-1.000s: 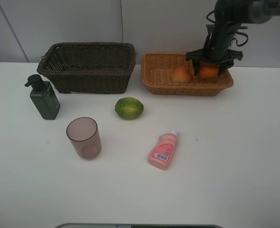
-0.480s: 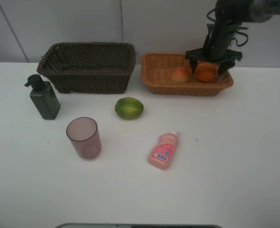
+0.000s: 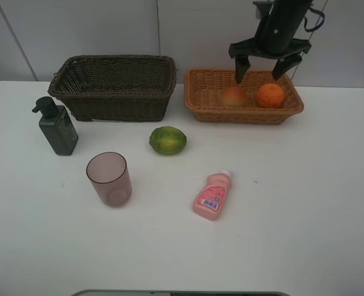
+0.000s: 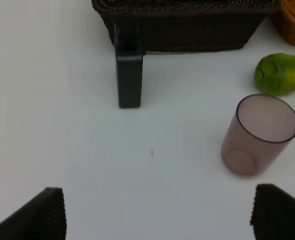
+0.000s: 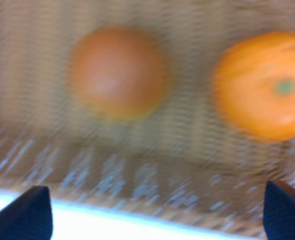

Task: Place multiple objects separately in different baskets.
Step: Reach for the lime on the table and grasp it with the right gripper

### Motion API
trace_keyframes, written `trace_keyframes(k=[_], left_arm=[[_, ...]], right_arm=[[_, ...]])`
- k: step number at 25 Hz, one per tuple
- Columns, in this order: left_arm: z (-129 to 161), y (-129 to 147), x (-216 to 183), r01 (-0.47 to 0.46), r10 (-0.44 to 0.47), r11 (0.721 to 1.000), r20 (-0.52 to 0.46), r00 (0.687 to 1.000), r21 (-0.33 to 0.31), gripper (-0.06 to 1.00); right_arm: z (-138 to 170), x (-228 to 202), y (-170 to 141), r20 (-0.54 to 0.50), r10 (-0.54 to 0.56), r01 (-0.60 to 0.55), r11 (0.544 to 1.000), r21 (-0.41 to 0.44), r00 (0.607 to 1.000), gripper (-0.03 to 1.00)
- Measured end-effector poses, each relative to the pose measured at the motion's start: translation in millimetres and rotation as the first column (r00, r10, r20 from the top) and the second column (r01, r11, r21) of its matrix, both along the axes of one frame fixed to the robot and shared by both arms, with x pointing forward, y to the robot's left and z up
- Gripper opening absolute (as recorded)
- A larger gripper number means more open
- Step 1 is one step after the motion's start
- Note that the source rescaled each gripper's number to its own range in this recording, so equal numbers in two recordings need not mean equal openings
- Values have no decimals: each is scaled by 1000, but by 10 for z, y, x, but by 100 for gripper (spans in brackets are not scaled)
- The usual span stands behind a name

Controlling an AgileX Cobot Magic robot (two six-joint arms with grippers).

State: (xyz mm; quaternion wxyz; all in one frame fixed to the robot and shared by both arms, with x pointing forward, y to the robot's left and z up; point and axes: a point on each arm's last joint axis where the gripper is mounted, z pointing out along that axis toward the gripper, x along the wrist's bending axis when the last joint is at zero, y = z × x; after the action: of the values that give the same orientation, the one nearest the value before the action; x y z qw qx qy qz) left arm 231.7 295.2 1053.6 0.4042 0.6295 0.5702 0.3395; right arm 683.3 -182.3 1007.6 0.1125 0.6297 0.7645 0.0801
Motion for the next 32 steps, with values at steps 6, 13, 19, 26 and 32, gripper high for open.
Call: trace_keyframes(k=[6,13,19,26,32], left_arm=[[0,0,0,0,0,1000,0,1000,0,96],[0,0,0,0,0,1000,0,1000,0,96],[0,0,0,0,0,1000,0,1000,0,96],[0,0,0,0,0,1000,0,1000,0,96],[0,0,0,0,0,1000,0,1000,0,96]], right_arm=[[77,-321,662,-66,352,-348,935,68,934,85],[80,-841,1544,-50,739,-737,673,59,671,85],[-21,-1025,1800,-87,851,-855,519,2,517,85],[-216,-952,1800,-136,867,-878,475,-60,479,85],[-409,-966,1827,-113,924,-931,360,-69,366,85]])
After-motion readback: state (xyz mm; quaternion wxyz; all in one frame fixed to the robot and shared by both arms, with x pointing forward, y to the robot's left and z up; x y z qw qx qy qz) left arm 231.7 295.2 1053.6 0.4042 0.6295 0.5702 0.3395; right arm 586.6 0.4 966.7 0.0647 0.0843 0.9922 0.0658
